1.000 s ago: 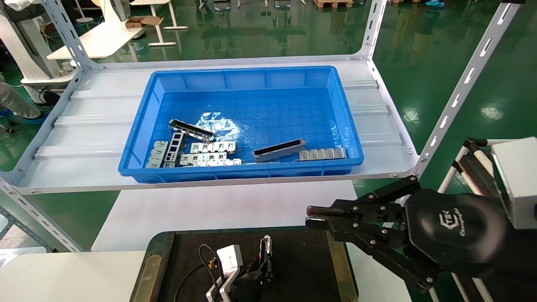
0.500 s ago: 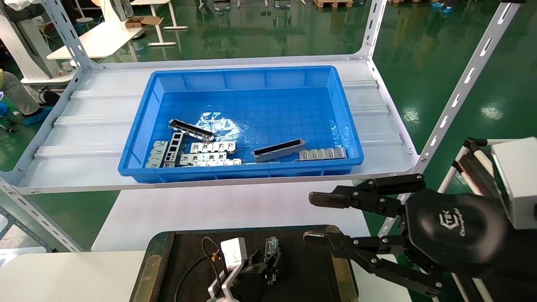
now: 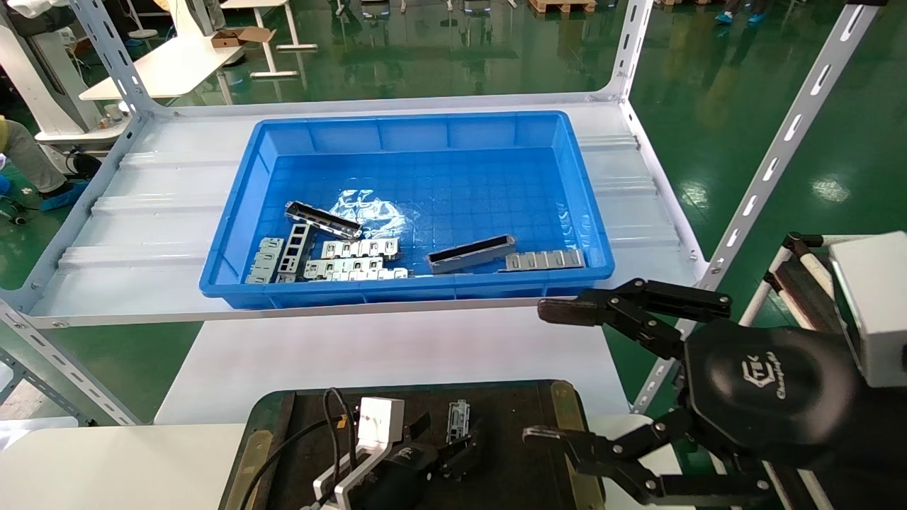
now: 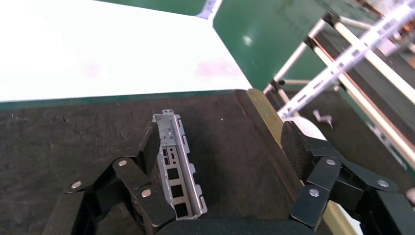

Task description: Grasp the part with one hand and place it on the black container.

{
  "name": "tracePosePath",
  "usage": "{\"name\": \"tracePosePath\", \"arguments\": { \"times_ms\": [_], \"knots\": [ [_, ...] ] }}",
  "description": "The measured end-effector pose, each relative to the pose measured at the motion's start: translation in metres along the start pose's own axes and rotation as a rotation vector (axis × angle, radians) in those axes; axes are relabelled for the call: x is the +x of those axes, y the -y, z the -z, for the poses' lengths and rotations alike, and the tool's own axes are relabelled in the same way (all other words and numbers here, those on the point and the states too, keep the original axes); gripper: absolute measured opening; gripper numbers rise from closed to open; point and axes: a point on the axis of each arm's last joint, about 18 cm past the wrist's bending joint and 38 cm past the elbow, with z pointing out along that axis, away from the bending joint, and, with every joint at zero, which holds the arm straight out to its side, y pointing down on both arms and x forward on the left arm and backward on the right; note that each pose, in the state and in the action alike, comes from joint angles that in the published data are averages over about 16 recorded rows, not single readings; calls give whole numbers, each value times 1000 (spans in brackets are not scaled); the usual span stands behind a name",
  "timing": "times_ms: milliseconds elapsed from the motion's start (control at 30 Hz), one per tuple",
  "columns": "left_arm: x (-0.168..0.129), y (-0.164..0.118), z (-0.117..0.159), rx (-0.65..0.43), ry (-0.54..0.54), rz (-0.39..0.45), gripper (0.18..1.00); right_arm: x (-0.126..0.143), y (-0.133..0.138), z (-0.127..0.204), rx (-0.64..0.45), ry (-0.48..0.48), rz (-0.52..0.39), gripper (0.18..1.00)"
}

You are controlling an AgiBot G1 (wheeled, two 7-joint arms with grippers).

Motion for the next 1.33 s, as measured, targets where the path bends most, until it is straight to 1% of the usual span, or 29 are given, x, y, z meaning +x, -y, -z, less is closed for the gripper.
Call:
{"name": "tracePosePath", "arguments": {
  "times_ms": [133, 300, 533, 733, 1033, 1333],
  "knots": [
    [-13, 6, 12, -18, -36, -55, 876, 0, 0, 0, 0, 0, 0, 786],
    [-32, 14, 28, -46, -70, -117, 941, 0, 0, 0, 0, 0, 0, 869],
    [-59, 27, 52, -84, -107, -192, 987, 0, 0, 0, 0, 0, 0, 955],
    [-76, 40, 73, -97, -149, -242, 999, 0, 0, 0, 0, 0, 0, 989],
    [-89, 54, 102, -82, -258, -300, 1001, 0, 0, 0, 0, 0, 0, 1001],
    [-94, 60, 118, -50, -333, -324, 1001, 0, 0, 0, 0, 0, 0, 1001]
  ]
}}
